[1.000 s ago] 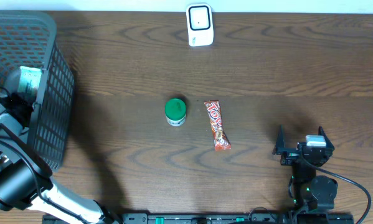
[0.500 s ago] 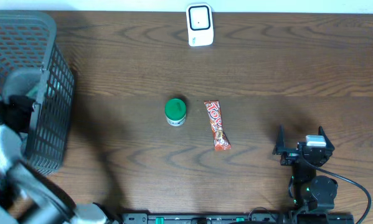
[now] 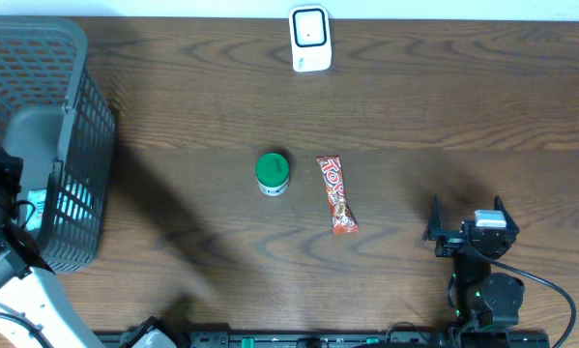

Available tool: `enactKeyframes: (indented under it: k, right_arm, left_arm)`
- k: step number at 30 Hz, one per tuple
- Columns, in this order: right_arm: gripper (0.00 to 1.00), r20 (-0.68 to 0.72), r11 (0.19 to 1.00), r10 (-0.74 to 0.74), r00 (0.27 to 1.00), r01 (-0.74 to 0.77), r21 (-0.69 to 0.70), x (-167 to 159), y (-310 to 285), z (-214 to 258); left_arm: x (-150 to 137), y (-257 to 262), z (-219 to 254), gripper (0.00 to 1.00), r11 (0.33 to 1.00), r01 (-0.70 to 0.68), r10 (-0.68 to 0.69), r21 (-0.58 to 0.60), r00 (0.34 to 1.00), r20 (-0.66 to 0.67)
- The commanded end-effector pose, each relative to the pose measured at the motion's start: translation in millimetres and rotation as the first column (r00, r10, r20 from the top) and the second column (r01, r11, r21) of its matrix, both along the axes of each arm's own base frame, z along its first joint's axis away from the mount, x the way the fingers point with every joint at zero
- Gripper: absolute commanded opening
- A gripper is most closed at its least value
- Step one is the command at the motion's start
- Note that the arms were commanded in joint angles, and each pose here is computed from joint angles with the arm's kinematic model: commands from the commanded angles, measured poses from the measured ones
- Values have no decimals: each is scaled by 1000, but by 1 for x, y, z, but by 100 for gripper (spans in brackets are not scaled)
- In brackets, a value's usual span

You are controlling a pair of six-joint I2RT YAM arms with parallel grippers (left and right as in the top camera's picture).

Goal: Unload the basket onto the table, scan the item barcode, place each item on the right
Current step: 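Reach the left gripper into the basket and grasp the mint-green wipes pack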

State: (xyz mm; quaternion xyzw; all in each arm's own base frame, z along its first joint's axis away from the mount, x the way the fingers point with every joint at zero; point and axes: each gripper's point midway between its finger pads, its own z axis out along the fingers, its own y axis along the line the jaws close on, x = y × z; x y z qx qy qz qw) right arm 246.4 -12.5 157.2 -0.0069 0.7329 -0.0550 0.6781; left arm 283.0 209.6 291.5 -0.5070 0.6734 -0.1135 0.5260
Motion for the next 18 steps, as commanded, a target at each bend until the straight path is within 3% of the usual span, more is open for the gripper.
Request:
enactKeyframes:
  k: [1, 2, 4, 7, 18]
  right_arm:
    - [99, 4, 1000, 3, 1000, -3, -10, 0, 1, 1]
    - [99, 4, 1000, 3, 1000, -3, -10, 0, 1, 1]
    - [99, 4, 1000, 3, 1000, -3, -10, 0, 1, 1]
    - [99, 4, 1000, 3, 1000, -3, -10, 0, 1, 1]
    - [99, 4, 1000, 3, 1000, -3, -10, 0, 1, 1]
  left_arm:
    - [-7, 8, -10, 58, 998, -57, 57, -13, 997, -49]
    - [-10, 11, -17, 87, 995, -91, 88, -36, 994, -69]
    - [-18, 17, -32, 98, 985, -159, 150, -73, 981, -121]
    - [-24, 24, -52, 98, 962, -239, 215, -129, 960, -180]
    - [-8, 46, -118, 98, 914, -318, 235, -252, 921, -309]
